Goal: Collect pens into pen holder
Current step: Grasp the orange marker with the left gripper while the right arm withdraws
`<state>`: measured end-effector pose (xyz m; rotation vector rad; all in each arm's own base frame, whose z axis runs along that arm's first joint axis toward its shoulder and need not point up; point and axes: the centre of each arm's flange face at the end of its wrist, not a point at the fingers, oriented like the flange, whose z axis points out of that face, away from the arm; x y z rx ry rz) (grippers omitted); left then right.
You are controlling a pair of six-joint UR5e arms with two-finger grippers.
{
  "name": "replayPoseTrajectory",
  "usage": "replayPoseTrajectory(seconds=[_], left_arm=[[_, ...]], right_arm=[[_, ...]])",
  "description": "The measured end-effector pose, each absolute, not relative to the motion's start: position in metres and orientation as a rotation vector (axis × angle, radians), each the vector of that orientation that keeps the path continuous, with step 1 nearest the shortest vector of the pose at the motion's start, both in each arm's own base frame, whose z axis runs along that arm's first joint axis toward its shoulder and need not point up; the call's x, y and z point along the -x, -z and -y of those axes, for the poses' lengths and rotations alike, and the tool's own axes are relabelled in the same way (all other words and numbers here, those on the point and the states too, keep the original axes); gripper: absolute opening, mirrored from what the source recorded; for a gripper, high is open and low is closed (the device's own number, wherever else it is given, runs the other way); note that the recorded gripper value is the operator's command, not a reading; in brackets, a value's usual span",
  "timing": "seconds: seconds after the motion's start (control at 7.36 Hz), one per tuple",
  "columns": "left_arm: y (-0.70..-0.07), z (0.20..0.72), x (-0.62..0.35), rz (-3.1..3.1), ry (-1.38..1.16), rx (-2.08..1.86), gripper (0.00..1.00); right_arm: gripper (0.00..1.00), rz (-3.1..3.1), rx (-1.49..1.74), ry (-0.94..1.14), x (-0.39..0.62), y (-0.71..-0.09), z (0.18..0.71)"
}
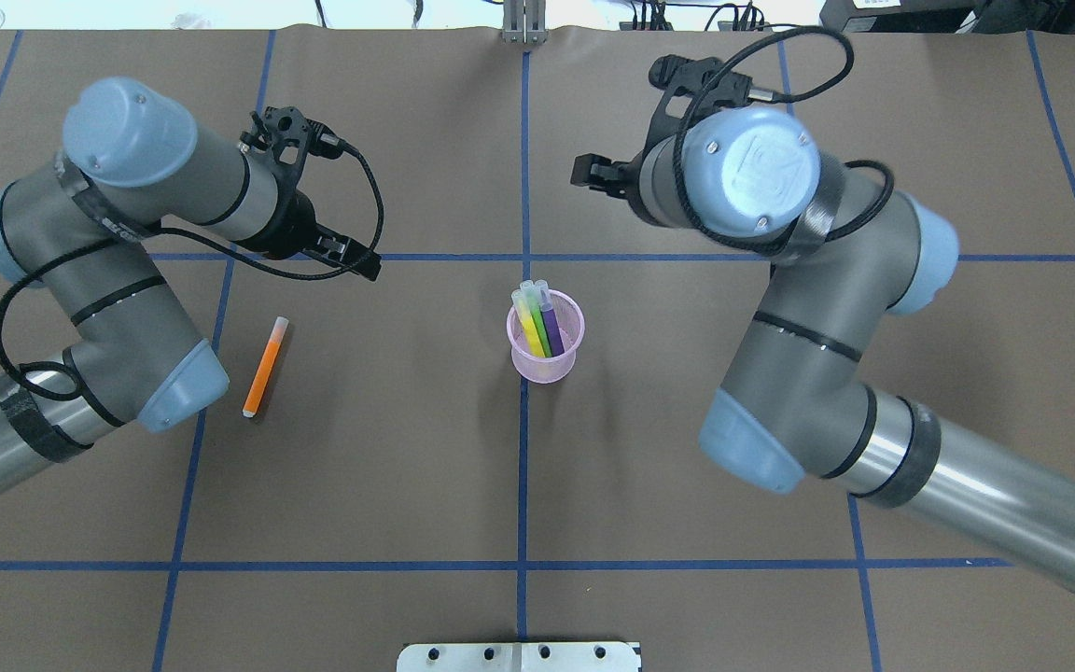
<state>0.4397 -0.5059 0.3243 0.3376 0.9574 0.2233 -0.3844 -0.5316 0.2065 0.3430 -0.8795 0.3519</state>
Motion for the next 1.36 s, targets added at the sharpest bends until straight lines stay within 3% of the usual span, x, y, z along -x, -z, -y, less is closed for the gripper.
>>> replayPoseTrajectory(seconds=[0.41, 0.82, 1.09, 1.22, 1.36], left_arm=[[-0.377, 0.484, -0.431, -0.903, -0.135, -0.255, 0.97], [-0.405, 0.472, -0.425, -0.870, -0.126, -0.225, 0.75], [-0.410, 0.460, -0.438, -0.854, -0.140, -0.227, 0.47], [-0.411, 0.456, -0.442, -0.848, -0.144, -0.230, 0.43], [-0.411, 0.454, -0.444, -0.845, -0.147, -0.231, 0.29]], right_arm=[[1.00, 0.859, -0.273, -0.231, 0.277, -0.270, 0.577], [1.00, 0.838, -0.273, -0.203, 0.250, -0.294, 0.584], [1.00, 0.837, -0.268, -0.183, 0.237, -0.304, 0.585], [1.00, 0.837, -0.264, -0.175, 0.232, -0.309, 0.585], [1.00, 0.837, -0.263, -0.171, 0.230, -0.311, 0.585]])
